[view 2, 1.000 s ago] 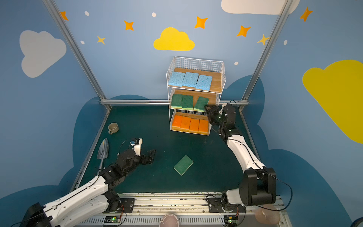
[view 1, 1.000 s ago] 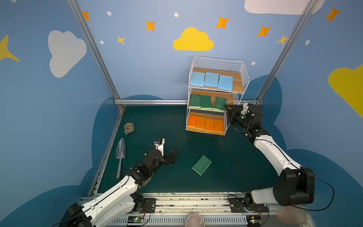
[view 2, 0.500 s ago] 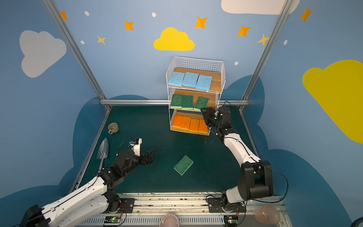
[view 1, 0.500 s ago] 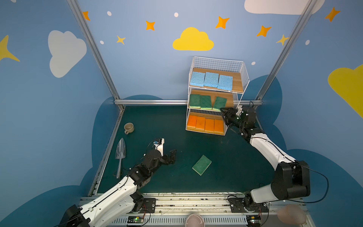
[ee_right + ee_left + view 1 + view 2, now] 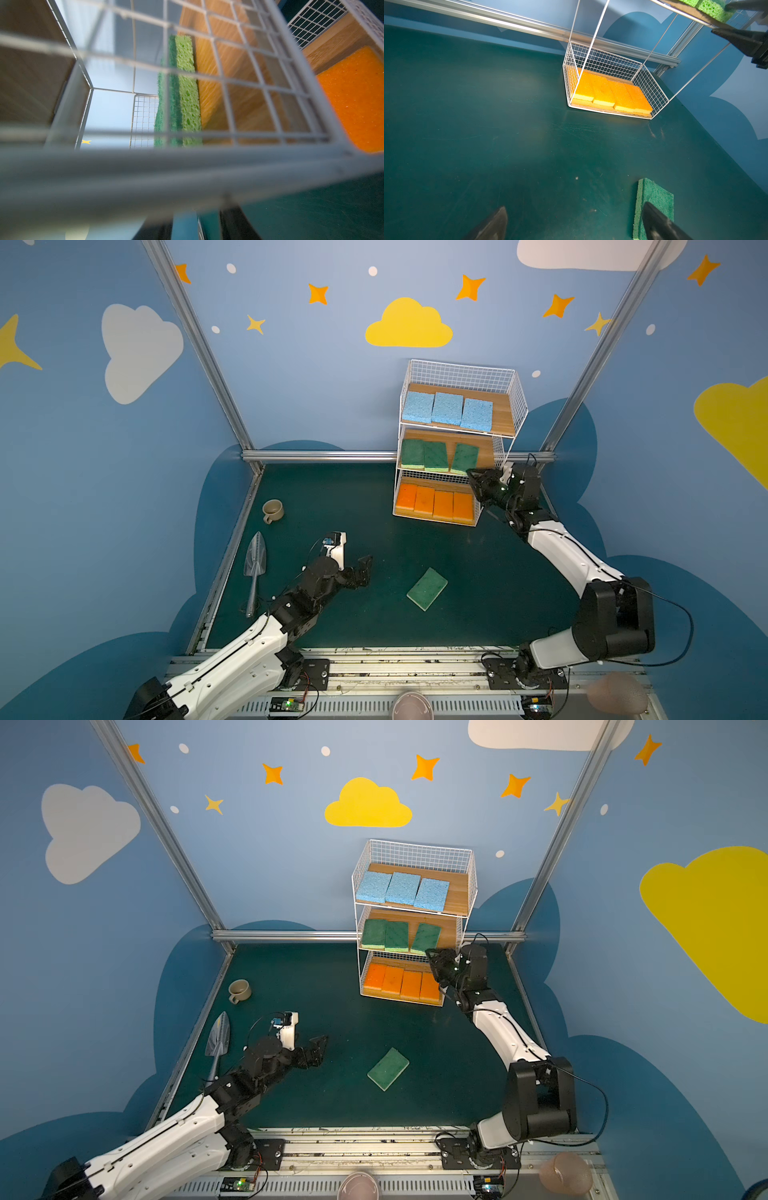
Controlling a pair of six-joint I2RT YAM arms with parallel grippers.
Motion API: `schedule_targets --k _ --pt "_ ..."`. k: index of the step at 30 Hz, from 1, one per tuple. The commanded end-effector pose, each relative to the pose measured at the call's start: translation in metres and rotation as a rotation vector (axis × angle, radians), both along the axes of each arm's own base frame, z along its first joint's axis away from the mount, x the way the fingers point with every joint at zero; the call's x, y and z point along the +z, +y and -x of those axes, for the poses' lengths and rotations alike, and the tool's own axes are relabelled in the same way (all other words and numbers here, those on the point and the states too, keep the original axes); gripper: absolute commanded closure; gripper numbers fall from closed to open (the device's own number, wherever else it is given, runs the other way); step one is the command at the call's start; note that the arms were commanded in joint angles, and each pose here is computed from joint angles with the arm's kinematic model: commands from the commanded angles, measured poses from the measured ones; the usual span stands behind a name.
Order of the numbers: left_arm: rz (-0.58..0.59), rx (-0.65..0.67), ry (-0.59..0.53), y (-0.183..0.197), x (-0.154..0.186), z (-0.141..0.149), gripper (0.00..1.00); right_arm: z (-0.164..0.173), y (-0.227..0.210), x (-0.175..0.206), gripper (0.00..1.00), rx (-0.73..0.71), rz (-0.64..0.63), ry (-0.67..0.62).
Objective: Arrange cleaning sponges on a shelf
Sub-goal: Pick up the cleaning sponge from the shelf.
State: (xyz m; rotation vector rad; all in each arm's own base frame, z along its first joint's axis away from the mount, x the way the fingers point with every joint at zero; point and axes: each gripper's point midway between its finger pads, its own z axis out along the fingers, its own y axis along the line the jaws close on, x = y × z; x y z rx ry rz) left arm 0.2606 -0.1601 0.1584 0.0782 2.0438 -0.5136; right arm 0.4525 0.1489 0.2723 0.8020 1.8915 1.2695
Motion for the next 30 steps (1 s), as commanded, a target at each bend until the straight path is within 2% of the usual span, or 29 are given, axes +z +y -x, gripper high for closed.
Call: schedule_targets --k 1,7,12,20,30 --pt "-0.008 0.006 0.003 0.002 -0.002 -0.001 0.0 0.0 0.001 0.017 0.7 -0.005 0.021 -0.052" --pt "-0.008 0.008 0.001 0.003 -0.002 -0.001 0.0 -0.003 0.006 0.015 0.84 0.003 0.025 -0.059" --pt "-0.009 0.008 0.0 0.004 -0.001 0.0 0.0 -0.001 0.007 0.019 0.91 0.001 0.05 -0.08" --pt "-0.005 0.007 0.003 0.002 -0.001 -0.001 0.0 0.003 0.009 0.031 0.94 0.013 0.084 -0.111" --pt "-0.005 0.002 -0.004 0.001 0.003 -0.001 0.0 0.002 0.032 0.044 0.92 0.072 0.118 -0.139"
